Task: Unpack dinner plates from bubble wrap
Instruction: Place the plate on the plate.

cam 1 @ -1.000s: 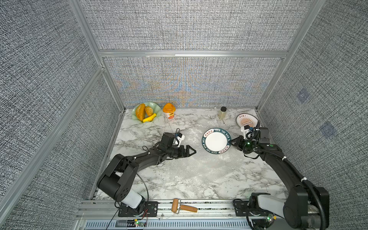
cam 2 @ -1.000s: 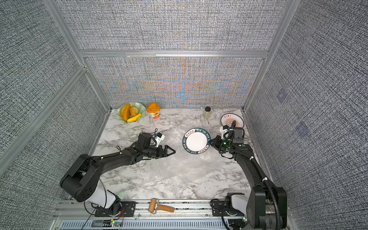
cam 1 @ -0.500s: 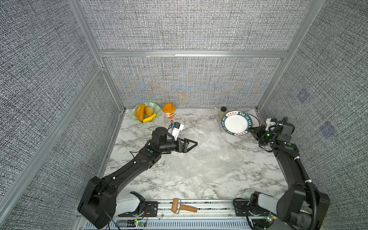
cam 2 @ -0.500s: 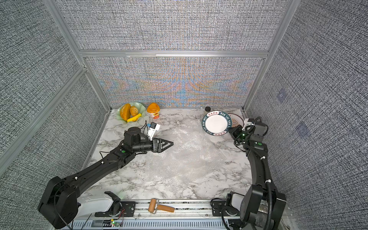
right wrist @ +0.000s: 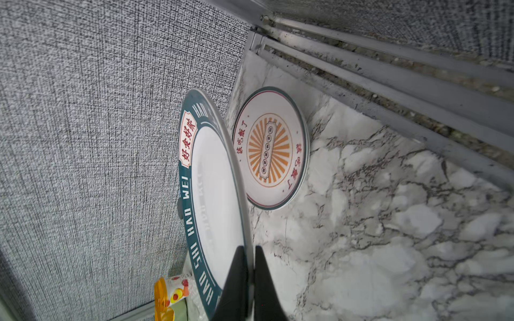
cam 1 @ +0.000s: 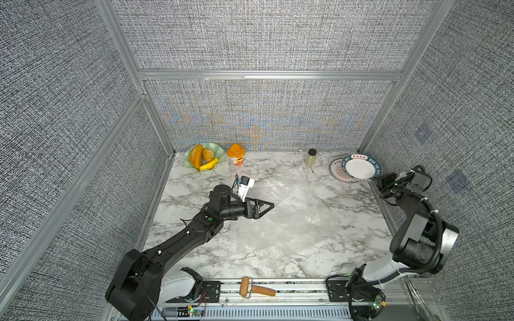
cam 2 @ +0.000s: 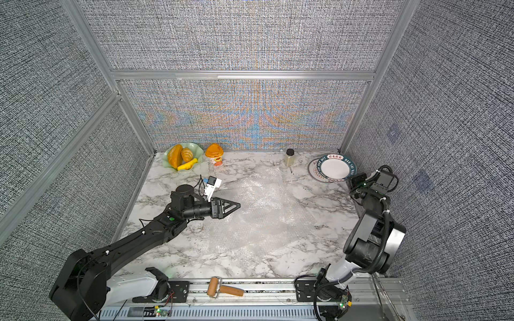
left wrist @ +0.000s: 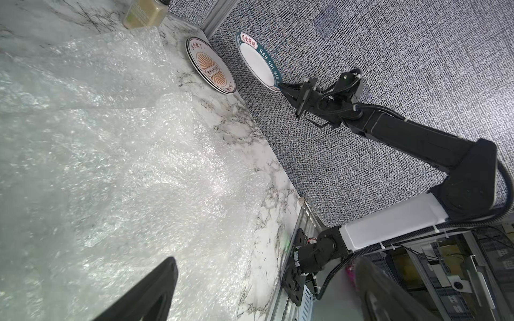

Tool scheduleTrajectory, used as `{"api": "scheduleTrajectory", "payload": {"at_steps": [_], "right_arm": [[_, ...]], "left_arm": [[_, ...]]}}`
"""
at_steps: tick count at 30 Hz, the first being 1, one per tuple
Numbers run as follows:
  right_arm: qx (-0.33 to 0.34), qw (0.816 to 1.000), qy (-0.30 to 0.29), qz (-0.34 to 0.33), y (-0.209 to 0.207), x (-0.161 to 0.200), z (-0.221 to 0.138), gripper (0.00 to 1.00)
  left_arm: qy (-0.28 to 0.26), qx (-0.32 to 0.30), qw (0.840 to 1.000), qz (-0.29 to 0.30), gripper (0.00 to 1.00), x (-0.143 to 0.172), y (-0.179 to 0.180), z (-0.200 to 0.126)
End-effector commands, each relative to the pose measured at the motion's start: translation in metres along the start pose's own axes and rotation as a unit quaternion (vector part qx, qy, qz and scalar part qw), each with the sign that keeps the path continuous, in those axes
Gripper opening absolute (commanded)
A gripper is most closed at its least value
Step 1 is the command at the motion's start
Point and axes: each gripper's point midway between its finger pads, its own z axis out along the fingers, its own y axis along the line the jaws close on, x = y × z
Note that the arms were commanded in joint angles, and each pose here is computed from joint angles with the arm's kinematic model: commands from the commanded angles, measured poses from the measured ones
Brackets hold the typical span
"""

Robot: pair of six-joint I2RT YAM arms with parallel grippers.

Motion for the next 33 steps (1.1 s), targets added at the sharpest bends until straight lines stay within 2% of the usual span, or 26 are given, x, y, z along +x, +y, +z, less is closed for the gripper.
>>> {"api": "scheduleTrajectory", "payload": {"at_steps": [1, 14, 33], "right_arm": [[-0.029, 0.999, -0.019, 0.028, 0.008, -0.019, 0.020, 0.00], [0.021, 0.999, 0.017, 0.044, -0.027, -0.014, 0.084, 0.00], [0.045, 0.997, 0.049, 0.034, -0.040, 0.006, 0.111, 0.00]], "left_arm": [[-0.009, 0.014, 1.000, 0.014, 0.99, -0.005, -0.009, -0.002], [-0.021, 0.003, 1.000, 0.013, 0.99, -0.004, -0.009, -0.009], [-0.022, -0.004, 1.000, 0.014, 0.99, -0.005, -0.008, -0.009]]}}
